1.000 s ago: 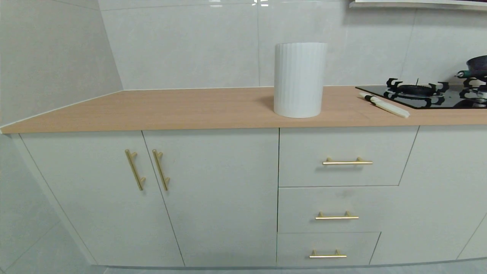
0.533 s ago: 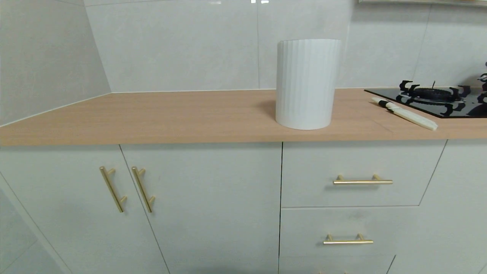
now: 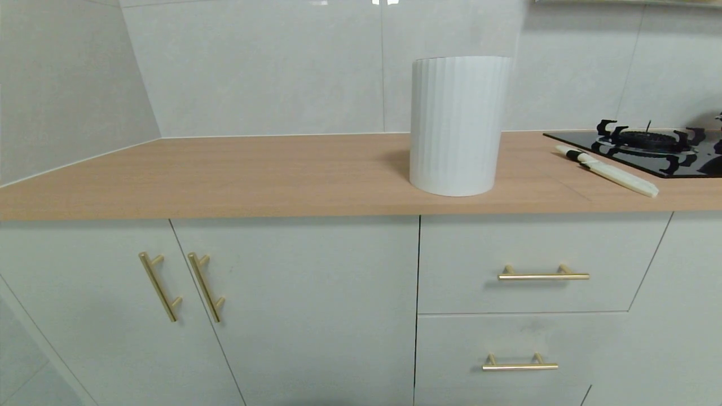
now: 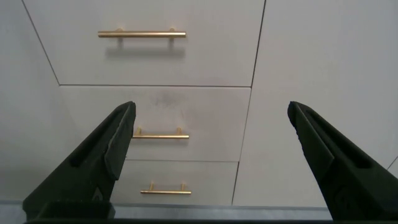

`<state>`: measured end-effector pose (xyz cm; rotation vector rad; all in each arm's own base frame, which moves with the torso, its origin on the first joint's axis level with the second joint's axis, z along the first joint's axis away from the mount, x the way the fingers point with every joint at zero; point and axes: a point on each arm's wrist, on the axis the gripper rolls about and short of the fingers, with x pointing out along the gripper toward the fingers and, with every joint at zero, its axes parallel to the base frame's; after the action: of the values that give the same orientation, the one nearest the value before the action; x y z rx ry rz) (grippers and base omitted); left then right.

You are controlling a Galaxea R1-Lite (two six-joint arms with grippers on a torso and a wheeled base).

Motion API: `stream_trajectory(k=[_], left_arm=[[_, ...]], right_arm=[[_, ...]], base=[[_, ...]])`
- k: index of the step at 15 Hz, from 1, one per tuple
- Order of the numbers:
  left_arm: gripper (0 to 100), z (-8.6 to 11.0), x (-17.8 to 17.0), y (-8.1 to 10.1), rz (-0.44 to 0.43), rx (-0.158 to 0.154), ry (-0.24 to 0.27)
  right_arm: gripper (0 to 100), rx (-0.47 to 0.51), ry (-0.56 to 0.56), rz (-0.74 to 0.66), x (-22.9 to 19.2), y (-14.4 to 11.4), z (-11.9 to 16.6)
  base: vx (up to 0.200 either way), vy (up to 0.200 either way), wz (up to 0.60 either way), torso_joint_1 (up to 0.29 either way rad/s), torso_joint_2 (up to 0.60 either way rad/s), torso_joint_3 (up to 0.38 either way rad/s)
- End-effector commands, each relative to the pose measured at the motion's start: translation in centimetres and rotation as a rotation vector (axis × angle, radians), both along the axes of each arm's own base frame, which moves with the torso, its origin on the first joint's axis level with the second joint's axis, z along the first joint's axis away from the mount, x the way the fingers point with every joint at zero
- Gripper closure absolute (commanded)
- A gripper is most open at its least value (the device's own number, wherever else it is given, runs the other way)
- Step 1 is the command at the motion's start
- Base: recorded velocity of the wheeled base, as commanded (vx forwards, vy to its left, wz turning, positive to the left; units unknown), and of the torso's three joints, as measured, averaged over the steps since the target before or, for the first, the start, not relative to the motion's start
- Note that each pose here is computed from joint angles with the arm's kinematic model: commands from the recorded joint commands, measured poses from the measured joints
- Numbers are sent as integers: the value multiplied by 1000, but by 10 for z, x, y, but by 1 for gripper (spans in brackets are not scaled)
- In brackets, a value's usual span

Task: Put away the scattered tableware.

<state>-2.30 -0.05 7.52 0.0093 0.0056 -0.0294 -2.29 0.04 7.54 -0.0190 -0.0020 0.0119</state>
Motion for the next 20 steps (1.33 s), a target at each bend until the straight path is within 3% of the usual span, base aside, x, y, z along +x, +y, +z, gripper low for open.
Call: stream_trajectory(k=[1,3,14,20], left_arm=[[0,0,0,0,0,0,0],[0,0,0,0,0,0,0],[0,0,0,0,0,-2,0],[0,0,0,0,0,-2,0]], right_arm=[[0,-1,2,0,0,0,0],[0,-1,2,0,0,0,0],[0,-1,2,0,0,0,0],[0,-1,2,0,0,0,0]], base=[[0,0,0,0,0,0],[0,0,0,0,0,0],[0,-200,0,2,-4,4],[0,0,0,0,0,0]])
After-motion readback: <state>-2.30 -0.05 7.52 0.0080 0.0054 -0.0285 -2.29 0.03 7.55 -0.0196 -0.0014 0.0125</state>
